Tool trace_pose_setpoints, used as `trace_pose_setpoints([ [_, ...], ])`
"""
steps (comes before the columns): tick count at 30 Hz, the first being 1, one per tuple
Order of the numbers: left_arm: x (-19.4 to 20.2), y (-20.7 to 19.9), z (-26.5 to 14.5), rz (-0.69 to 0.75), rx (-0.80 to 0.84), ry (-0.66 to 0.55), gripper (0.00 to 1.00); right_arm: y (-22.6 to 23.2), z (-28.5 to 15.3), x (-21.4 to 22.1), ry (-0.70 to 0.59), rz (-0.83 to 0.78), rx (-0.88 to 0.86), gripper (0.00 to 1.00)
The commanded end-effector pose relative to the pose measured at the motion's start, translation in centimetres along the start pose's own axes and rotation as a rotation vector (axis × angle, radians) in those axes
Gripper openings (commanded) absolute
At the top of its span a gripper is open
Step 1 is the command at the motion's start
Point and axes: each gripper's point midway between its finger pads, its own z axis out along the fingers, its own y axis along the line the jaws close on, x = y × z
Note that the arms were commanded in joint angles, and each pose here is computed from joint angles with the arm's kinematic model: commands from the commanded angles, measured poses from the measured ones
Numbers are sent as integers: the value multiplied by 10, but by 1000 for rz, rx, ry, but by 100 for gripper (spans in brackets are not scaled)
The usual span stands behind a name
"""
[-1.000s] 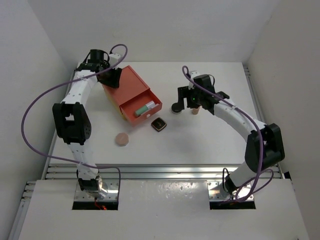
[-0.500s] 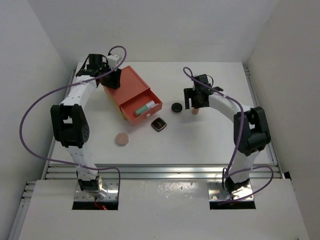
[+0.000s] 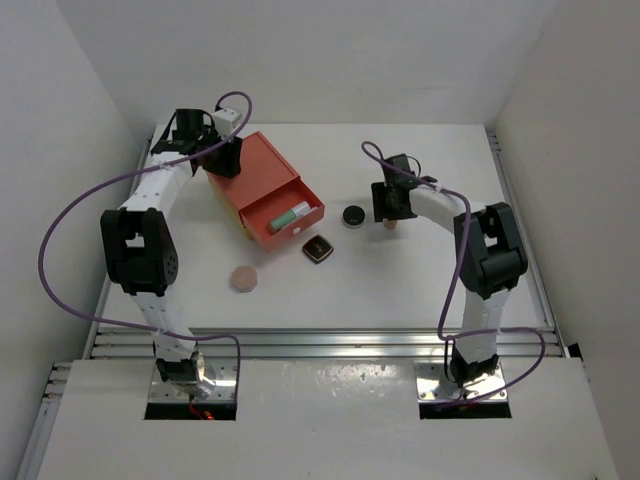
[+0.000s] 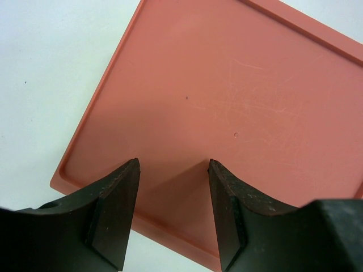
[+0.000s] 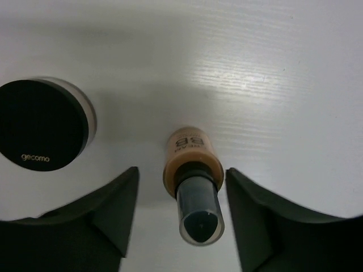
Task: Organize the makeup
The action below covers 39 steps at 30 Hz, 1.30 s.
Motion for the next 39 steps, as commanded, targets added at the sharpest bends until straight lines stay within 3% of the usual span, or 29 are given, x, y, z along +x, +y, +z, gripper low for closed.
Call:
trace_pose_setpoints([
  [1,54,-10,7,-80,44,160,57,-4,2,-28,-80,-7,29,57],
  [6,54,-10,7,-80,44,160,57,-6,9,-24,-69,-12,42,48],
  [10,58,-11,7,-83,47,168,57,-8,11,-26,-73,-21,46,26],
  [11,58,-11,7,-83,47,168,57,-8,11,-25,-72,-23,49,16],
  [15,57,-13,7,-84,55,165,57,-12,-4,-38,-112,-38,54,1],
  [18,57,-13,7,-84,55,165,57,-9,-25,-54,-161,-39,38,1],
  [21,57,-13,7,-84,55,165,57,6,-65,-86,-284,-16,-25,1],
  [22,60,-13,10,-87,58,173,57,12,-89,-108,-380,5,-59,1],
  [28,59,-8,10,-90,49,165,57,110,-153,-138,-603,-28,-378,1],
  [32,59,-8,10,-100,48,165,57,192,-186,-133,-606,-108,-655,1],
  [39,64,-4,11,-109,44,173,57,269,-189,-118,-481,-69,-949,1],
])
